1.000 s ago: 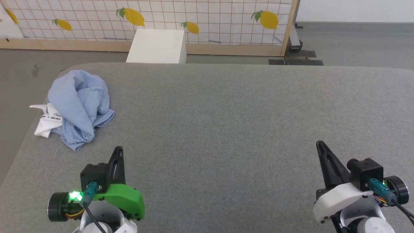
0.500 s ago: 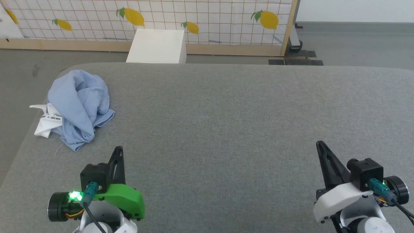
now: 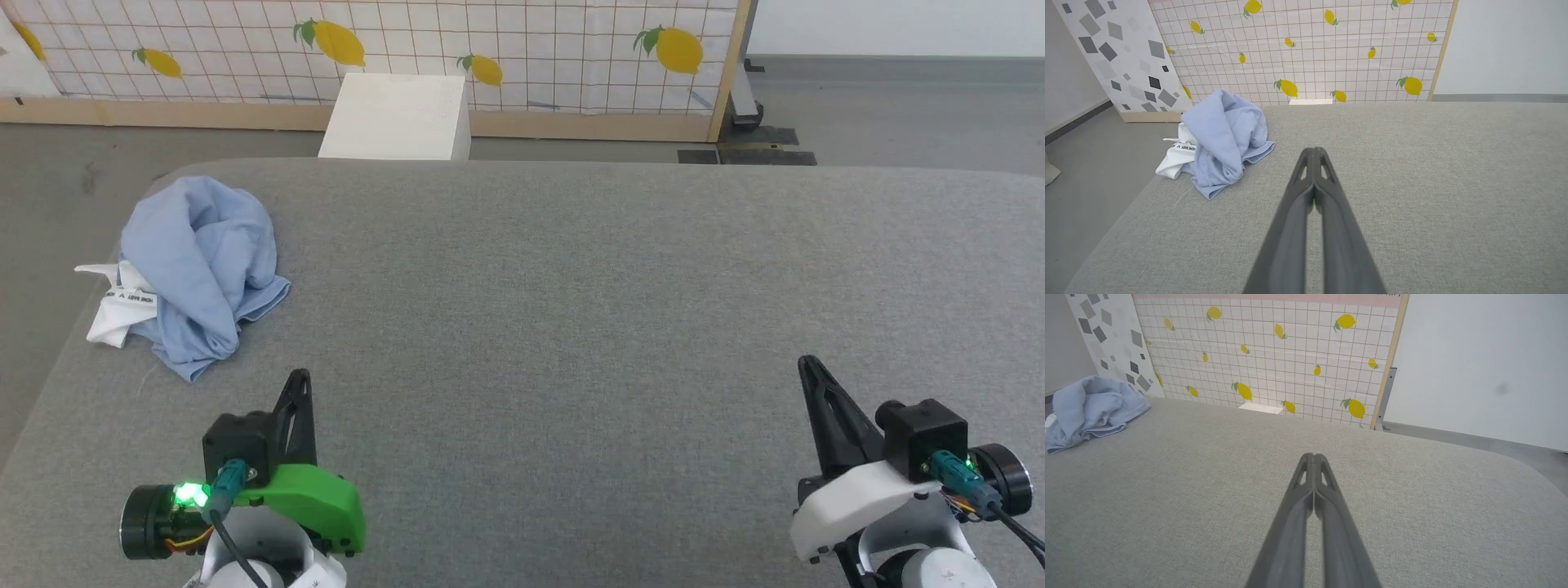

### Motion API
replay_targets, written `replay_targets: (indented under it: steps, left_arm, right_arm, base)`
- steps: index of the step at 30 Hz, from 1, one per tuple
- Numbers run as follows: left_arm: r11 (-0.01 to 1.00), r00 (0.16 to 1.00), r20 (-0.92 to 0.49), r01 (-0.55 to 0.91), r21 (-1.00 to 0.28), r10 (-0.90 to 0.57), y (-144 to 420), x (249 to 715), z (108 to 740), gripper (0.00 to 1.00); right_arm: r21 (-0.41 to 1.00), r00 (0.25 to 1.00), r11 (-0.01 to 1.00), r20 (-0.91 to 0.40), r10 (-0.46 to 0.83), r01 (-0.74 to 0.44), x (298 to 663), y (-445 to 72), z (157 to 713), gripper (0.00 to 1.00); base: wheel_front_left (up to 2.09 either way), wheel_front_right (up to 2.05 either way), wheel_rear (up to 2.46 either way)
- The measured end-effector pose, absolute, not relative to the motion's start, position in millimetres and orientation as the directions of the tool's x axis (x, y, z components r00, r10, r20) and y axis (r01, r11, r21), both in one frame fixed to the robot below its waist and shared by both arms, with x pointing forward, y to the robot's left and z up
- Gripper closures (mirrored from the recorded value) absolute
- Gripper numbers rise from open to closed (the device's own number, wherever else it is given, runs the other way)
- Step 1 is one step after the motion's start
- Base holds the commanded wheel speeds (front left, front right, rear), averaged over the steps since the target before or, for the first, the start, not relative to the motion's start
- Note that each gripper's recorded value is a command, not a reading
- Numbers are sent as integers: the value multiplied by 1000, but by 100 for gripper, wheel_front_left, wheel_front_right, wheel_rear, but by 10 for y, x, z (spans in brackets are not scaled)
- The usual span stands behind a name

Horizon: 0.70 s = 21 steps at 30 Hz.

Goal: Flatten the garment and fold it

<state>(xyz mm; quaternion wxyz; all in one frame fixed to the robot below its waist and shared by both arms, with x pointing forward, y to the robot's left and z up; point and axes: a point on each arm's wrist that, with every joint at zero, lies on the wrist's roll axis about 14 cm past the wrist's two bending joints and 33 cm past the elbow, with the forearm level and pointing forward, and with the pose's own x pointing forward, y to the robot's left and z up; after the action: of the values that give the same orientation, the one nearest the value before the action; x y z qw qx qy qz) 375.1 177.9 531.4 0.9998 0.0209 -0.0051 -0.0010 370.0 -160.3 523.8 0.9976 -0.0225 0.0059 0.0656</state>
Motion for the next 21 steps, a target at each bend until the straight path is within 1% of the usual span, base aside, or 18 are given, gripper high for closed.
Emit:
replay_targets:
  steps: [21]
  left_arm:
    - [999,1000,10,2,42,-2,1778,3751,5314,100]
  right_arm:
    - [-44,991,990,-15,130,-131,3700,-1603,5238,100]
  base:
    - [0,0,0]
